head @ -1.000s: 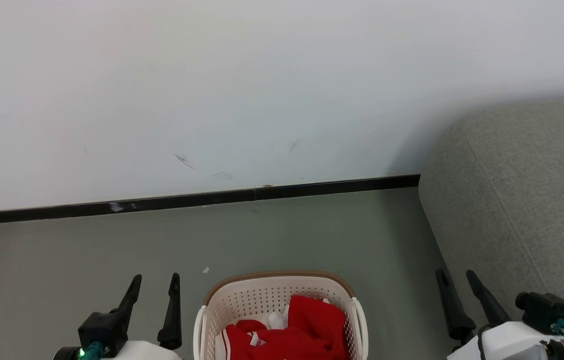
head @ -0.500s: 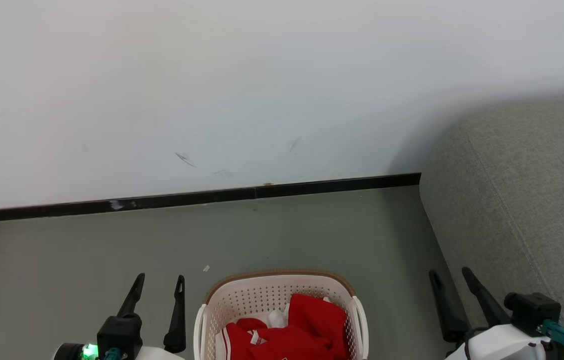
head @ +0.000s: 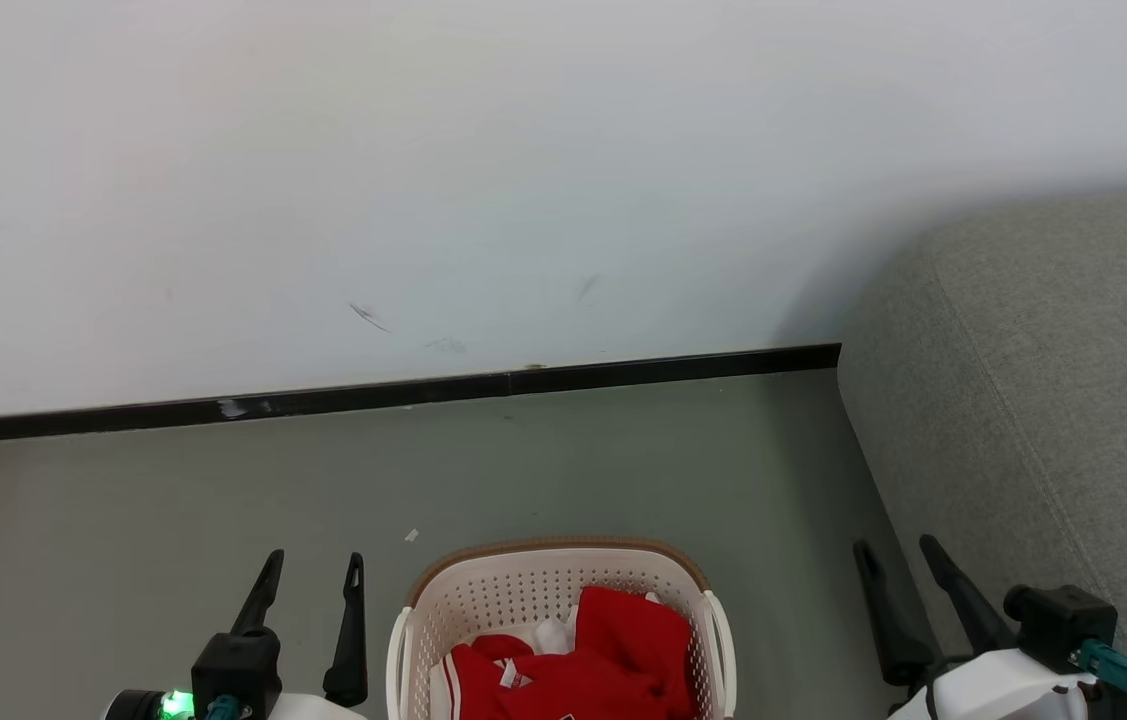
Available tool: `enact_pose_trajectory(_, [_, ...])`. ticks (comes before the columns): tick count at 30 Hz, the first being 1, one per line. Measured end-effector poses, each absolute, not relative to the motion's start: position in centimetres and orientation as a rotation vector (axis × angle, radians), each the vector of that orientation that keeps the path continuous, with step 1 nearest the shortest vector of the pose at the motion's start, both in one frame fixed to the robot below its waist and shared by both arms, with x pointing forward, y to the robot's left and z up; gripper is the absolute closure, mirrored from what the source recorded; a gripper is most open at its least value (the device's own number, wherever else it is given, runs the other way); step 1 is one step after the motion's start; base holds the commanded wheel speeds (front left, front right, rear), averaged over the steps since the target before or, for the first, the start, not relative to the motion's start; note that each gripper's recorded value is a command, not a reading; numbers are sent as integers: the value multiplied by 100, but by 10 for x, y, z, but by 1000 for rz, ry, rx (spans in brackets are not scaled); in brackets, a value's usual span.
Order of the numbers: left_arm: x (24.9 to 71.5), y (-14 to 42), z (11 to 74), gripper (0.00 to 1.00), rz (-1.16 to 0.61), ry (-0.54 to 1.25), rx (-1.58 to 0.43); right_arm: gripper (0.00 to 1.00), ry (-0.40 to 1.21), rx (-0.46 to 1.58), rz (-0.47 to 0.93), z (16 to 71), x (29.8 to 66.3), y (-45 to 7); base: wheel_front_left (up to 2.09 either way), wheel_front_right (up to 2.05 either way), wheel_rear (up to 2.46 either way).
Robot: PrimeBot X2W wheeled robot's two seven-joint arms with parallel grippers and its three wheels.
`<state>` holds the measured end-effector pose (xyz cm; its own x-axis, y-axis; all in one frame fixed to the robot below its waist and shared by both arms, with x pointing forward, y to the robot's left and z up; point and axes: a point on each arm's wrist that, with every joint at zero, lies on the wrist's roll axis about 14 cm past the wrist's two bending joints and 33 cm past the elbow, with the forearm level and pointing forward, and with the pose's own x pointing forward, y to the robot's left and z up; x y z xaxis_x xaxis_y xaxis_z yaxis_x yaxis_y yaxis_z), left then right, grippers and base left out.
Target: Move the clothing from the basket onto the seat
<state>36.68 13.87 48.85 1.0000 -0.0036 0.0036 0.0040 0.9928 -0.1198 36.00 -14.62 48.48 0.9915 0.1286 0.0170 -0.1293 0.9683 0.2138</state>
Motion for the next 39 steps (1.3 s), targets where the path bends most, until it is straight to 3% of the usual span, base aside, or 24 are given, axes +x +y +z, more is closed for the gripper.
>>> enact_pose_trajectory(23, [375, 127, 474, 0, -46, 43, -103, 0, -2, 220, 95, 483, 365, -158, 0, 0, 0])
enact_pose_trajectory(39, [393, 88, 451, 0, -223, 104, -29, 0, -5, 214, 19, 480, 372, -183, 0, 0, 0])
